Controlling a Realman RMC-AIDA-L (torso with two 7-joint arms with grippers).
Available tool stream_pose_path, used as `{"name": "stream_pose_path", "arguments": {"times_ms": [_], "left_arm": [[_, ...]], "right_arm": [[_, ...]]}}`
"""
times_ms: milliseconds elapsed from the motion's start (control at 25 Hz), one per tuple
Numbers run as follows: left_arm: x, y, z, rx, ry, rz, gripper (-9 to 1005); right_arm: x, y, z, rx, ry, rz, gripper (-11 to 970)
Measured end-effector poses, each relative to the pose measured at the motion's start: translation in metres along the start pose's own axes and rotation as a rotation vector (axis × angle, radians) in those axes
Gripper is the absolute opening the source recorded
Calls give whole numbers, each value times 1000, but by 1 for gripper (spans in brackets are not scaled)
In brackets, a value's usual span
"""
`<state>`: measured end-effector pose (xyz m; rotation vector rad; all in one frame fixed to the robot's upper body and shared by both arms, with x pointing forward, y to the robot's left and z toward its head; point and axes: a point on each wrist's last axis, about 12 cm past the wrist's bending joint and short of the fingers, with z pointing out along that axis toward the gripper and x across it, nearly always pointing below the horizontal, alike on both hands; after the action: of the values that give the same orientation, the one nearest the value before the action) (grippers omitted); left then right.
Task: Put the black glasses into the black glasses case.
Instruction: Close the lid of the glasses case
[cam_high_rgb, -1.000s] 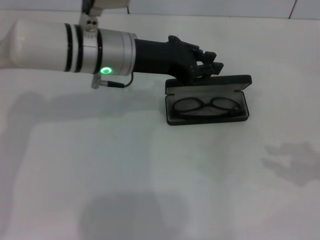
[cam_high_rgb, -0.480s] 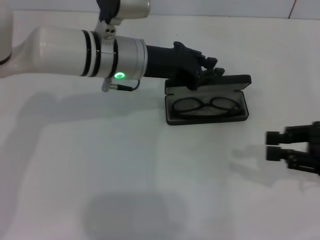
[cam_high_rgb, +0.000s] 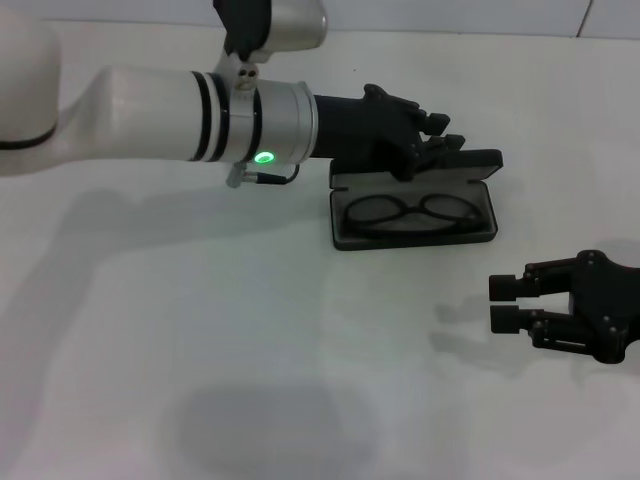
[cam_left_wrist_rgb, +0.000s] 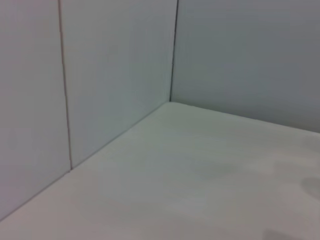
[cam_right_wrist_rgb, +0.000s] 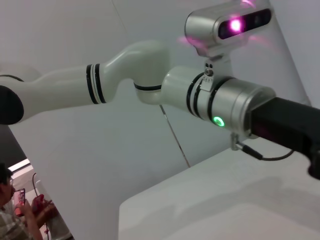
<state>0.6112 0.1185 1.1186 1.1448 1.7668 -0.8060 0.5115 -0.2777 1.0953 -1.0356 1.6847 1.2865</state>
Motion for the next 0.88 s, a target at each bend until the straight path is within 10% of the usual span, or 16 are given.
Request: {"name": "stream_pose_path", "arguments": {"times_ms": [880], "left_arm": [[6,0,16,-44,54,0,289]], "right_arm": [[10,2,6,-8,0,23,354]]}}
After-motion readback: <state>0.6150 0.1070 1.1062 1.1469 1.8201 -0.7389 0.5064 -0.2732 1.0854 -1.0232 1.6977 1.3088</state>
